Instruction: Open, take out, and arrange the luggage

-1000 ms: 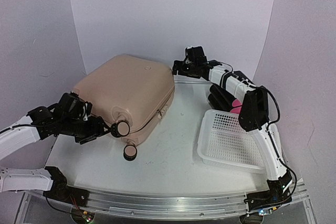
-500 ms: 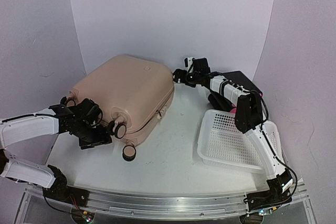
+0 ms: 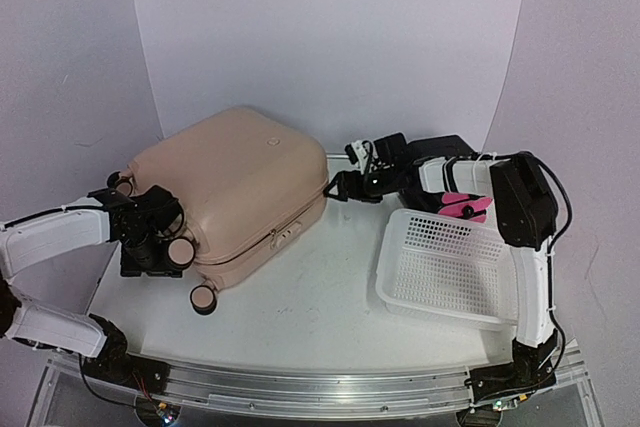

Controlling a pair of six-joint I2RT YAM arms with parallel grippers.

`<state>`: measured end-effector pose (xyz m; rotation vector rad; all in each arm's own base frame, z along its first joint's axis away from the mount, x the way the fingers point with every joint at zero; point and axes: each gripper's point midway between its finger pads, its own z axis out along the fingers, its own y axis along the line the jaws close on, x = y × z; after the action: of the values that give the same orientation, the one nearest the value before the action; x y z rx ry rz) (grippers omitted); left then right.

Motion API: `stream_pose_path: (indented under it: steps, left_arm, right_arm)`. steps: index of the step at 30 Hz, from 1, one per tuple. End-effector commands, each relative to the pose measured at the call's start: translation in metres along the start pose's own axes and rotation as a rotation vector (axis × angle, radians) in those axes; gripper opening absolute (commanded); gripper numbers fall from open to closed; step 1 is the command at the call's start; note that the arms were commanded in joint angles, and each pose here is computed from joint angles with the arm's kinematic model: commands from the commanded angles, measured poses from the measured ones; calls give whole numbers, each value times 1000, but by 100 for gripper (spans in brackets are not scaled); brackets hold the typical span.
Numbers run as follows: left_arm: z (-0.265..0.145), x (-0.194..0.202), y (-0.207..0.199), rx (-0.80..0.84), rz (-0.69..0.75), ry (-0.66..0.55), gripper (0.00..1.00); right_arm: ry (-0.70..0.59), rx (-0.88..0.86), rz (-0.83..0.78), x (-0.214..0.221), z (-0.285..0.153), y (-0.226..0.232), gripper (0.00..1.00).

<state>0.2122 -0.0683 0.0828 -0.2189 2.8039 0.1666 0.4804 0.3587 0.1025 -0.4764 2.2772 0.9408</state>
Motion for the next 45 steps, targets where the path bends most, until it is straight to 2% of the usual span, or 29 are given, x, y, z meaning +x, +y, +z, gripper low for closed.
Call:
stream_pose_path:
  steps: [1,5,8,12,17,23,28,31,39,45]
  left_arm:
    - [-27,-75,-50,135,90,-217,88]
    - [-22,-84,-63,138,129,-196,88]
    - [-20,-81,-62,141,113,-185,88]
    - [-23,-69,-50,146,66,-192,88]
    - [-40,-45,-43,244,16,-185,88]
    - [-79,-29,-43,416,4,-220,87]
    - [-119,-22,-48,586,-11,-272,82]
    - [-134,-22,-54,650,15,-282,81]
    - [-145,-22,-71,722,87,-258,82]
    - [-145,-23,-76,744,76,-248,81]
  right_arm:
    - [134,-405,-223,76,-22,195,95]
    - [92,-192,-152,86,-32,175,96]
    - [80,25,-207,98,-44,157,97]
    - [24,83,-325,106,-50,158,98]
    - [-73,213,-439,87,-45,137,97]
    - [-170,129,-511,71,-17,155,80]
    - [-252,150,-479,61,-1,151,74]
    - [-294,165,-477,57,8,149,67]
    - [-339,215,-502,48,23,152,49]
    - [-380,330,-485,39,17,137,29]
